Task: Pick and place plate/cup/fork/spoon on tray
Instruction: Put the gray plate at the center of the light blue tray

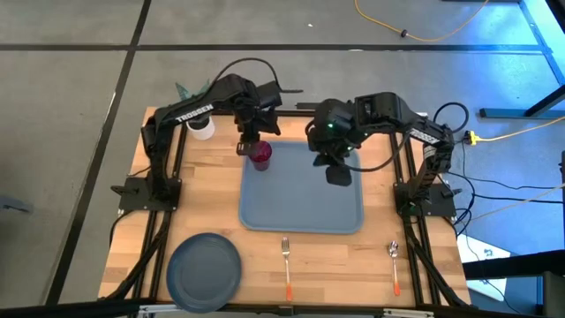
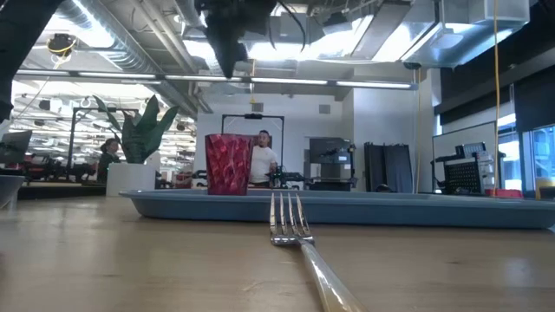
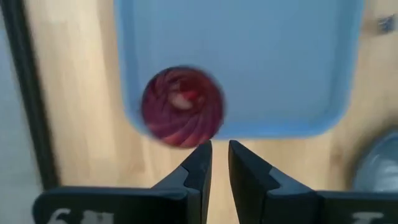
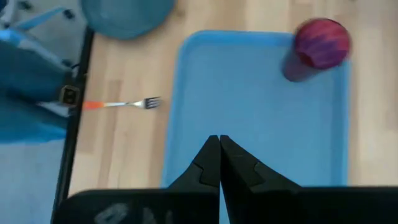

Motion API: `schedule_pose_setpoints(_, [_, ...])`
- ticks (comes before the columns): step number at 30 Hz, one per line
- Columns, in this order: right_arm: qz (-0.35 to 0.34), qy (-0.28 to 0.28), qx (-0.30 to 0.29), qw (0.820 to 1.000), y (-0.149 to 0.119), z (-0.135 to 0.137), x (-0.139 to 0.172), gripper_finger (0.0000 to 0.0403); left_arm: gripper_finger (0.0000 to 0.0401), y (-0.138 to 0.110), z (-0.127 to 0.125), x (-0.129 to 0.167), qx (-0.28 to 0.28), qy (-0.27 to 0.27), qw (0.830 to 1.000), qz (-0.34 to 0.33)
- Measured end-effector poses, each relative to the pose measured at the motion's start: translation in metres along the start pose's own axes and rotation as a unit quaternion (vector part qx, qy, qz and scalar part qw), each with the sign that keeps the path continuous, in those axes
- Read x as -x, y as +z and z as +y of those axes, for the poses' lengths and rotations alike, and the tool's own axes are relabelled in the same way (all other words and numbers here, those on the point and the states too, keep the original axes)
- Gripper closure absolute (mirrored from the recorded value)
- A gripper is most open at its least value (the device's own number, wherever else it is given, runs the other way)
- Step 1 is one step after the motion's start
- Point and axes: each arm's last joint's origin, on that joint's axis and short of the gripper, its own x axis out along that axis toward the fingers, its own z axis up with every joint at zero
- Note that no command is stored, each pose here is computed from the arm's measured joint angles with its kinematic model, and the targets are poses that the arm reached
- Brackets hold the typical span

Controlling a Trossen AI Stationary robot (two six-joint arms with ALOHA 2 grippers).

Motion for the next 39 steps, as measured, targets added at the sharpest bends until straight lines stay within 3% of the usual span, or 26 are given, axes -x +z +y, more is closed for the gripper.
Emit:
schedule_pose_setpoints(5, [-0.007,0.013,0.041,0.999,-0.002,0.013,0.005,0.0401,0.0354,-0.001,-0.024,0.016,0.005,-0.097,0.994,-0.054])
schedule_pose_setpoints(9, [-0.020,0.012,0.077,0.997,-0.007,0.023,0.016,0.0401,0.0354,-0.001,-0.047,0.025,0.010,-0.140,0.988,-0.072])
schedule_pose_setpoints(16, [-0.032,0.014,0.105,0.994,-0.026,0.034,0.038,0.0401,0.0354,-0.017,-0.094,0.039,0.034,-0.109,0.992,-0.055])
schedule_pose_setpoints(21, [0.003,0.015,0.105,0.994,-0.048,0.033,0.032,0.0402,0.0354,-0.041,-0.130,0.044,0.055,-0.120,0.991,-0.034])
schedule_pose_setpoints(28, [0.025,-0.033,0.101,0.994,-0.063,0.027,0.012,0.0397,0.0354,-0.068,-0.175,0.031,0.108,-0.134,0.985,0.029])
schedule_pose_setpoints(35, [0.024,-0.033,0.100,0.994,-0.059,0.023,-0.011,0.0401,0.0354,-0.085,-0.211,0.002,0.011,-0.107,0.990,0.091])
schedule_pose_setpoints(39, [0.009,0.010,0.113,0.993,-0.057,0.029,-0.016,0.0401,0.0354,-0.093,-0.224,-0.018,-0.043,-0.073,0.990,0.109])
